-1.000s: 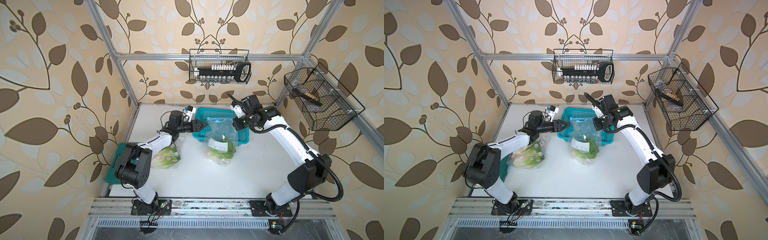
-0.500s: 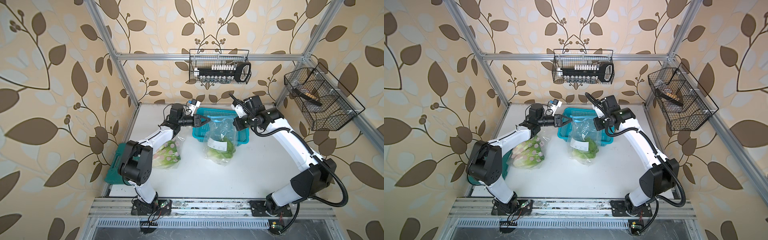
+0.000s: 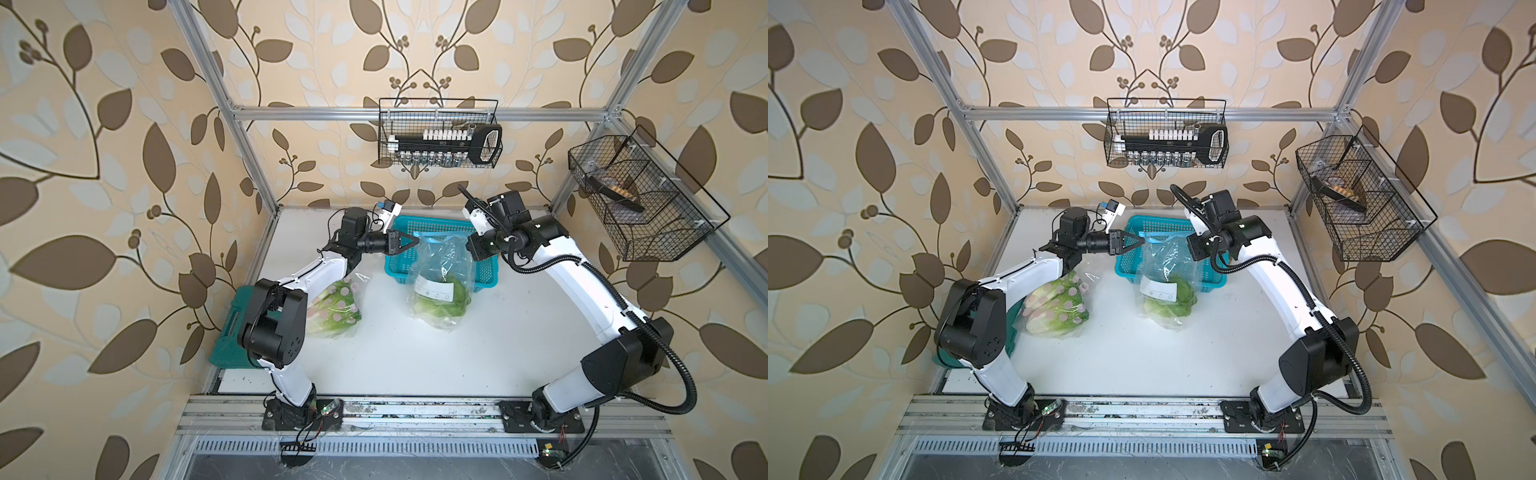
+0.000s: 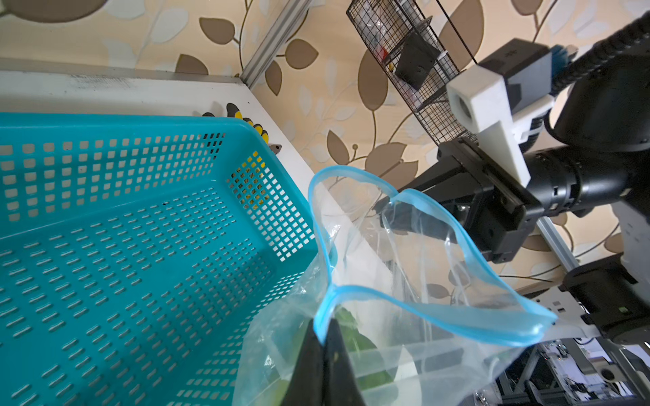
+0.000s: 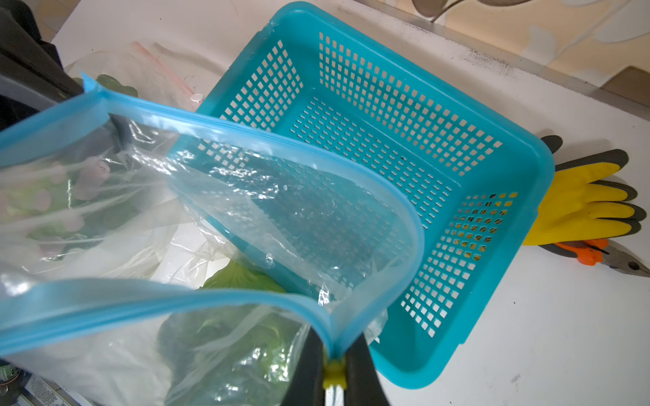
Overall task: Put the chinese cabbages into a zipper bag and zip it
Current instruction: Adjust the zipper food storage bag at the center of the board.
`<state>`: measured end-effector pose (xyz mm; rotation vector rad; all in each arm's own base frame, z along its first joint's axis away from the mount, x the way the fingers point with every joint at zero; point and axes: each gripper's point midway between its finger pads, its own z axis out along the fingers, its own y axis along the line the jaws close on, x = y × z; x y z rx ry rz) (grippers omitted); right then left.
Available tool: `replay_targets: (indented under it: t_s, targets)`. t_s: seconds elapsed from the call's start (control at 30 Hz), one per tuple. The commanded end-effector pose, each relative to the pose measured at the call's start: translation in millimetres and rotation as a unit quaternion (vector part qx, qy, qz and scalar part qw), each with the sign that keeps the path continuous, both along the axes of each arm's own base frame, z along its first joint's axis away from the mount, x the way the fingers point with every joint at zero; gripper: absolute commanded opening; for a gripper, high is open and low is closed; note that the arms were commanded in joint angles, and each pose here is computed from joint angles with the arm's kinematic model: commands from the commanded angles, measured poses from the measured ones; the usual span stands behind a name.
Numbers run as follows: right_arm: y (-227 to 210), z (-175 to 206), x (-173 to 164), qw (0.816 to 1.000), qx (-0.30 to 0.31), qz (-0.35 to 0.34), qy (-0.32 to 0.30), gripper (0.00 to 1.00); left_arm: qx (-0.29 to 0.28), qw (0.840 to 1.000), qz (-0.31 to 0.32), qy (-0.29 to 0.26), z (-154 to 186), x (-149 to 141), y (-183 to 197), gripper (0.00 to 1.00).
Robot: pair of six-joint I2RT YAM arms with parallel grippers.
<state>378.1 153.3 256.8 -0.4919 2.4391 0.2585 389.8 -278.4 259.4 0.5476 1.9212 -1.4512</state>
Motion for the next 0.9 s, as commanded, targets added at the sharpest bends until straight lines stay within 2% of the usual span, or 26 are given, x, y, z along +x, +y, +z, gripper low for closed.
replay_targets:
  t_s: [0.0,0.1,0.23,0.33,0.5,0.6,0.73,0.87]
  targets:
    - [4.2,38.1,-14.8,0.998,0.034,0.025,-0.049,0.0,0.005,0.996,0.028,-0.079,45.9,-21.3,15.9,0.0]
    - [10.0,60.8,-31.6,0.993,0.065,0.054,-0.08,0.0,0.014,0.992,0.072,-0.099,61.7,-33.4,34.8,0.0]
    - [17.7,88.1,-62.4,0.983,0.097,0.108,-0.108,0.0,0.018,0.989,0.102,-0.109,84.4,-55.0,56.1,0.0]
    - [21.0,91.3,-88.1,0.976,0.097,0.159,-0.111,0.0,0.031,0.985,0.112,-0.126,96.0,-78.3,67.6,0.0]
    - [26.4,87.7,-110.3,0.968,0.093,0.213,-0.098,0.0,0.065,0.982,0.117,-0.133,86.4,-113.5,81.9,0.0]
    - [24.5,71.2,-105.5,0.97,0.064,0.216,-0.089,0.0,0.074,0.976,0.153,-0.134,83.3,-108.8,94.5,0.0]
    - [22.7,33.4,-84.5,0.978,0.033,0.197,-0.061,0.0,0.119,0.965,0.222,-0.07,52.3,-77.5,110.7,0.0]
    - [19.7,18.5,-74.5,0.979,0.007,0.195,-0.051,0.0,0.131,0.954,0.258,-0.079,51.0,-68.7,123.7,0.0]
